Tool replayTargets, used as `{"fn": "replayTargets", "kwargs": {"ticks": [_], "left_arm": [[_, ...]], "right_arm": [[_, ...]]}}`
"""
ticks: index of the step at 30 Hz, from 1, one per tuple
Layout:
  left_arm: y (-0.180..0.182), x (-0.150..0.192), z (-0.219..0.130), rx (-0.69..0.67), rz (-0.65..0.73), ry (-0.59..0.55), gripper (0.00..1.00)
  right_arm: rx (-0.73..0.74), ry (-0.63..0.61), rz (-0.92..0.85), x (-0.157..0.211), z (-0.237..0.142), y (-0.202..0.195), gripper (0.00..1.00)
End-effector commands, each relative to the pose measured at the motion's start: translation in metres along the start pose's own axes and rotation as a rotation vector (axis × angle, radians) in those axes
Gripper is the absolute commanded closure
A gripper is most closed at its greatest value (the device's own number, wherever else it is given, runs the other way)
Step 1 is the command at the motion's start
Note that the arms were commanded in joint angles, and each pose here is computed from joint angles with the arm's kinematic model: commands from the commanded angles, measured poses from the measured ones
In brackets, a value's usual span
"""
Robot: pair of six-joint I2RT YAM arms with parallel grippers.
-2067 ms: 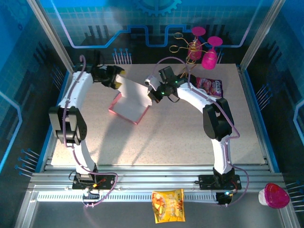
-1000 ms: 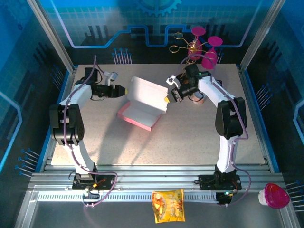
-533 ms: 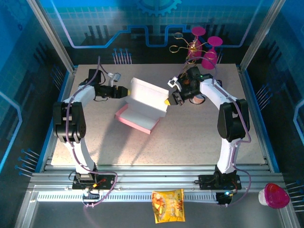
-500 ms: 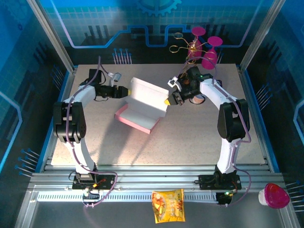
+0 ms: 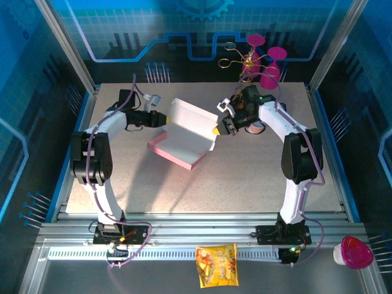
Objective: Fold the paper box
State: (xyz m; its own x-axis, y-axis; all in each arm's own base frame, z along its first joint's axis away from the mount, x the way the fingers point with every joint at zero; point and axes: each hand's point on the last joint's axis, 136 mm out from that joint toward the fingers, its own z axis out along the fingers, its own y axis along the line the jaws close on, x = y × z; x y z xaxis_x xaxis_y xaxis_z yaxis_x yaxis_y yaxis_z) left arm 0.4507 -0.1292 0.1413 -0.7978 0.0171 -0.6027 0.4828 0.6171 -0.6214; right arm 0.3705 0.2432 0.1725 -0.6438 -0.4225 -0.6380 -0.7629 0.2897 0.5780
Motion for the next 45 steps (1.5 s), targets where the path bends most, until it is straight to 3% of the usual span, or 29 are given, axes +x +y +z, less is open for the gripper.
{"fn": "replayTargets", "kwargs": {"ticks": [1,5,11,22,31,38,45], "left_arm": [[-0.017,-0.001,-0.006,-0.03,0.061,-0.008,0.87],[-0.022,0.005,-0.001,-0.13,0.141,0.017,0.93],[-0.012,0.016,0.001,-0.383,0.25,0.002,0.93],[0.016,0.03,0.01,-0.674,0.21,-0.019,0.97],[0.022,0.023,0.008,-0.745,0.126,-0.117,1.0],[0.022,0.022,0.008,-0.763,0.058,-0.155,1.0],[0.024,0.024,0.007,-0.777,-0.003,-0.179,1.0]], "right_arm": [[0.005,-0.022,-0.04,-0.012,-0.005,0.01,1.0],[0.068,0.002,-0.039,-0.013,-0.002,0.001,1.0],[0.204,0.012,-0.02,-0.019,0.008,-0.015,1.0],[0.562,-0.143,-0.133,-0.057,0.038,-0.032,1.0],[0.758,-0.351,-0.069,-0.081,0.044,-0.045,1.0],[0.76,-0.474,0.045,-0.106,0.053,-0.047,1.0],[0.724,-0.469,0.094,-0.113,0.076,-0.042,1.0]]}}
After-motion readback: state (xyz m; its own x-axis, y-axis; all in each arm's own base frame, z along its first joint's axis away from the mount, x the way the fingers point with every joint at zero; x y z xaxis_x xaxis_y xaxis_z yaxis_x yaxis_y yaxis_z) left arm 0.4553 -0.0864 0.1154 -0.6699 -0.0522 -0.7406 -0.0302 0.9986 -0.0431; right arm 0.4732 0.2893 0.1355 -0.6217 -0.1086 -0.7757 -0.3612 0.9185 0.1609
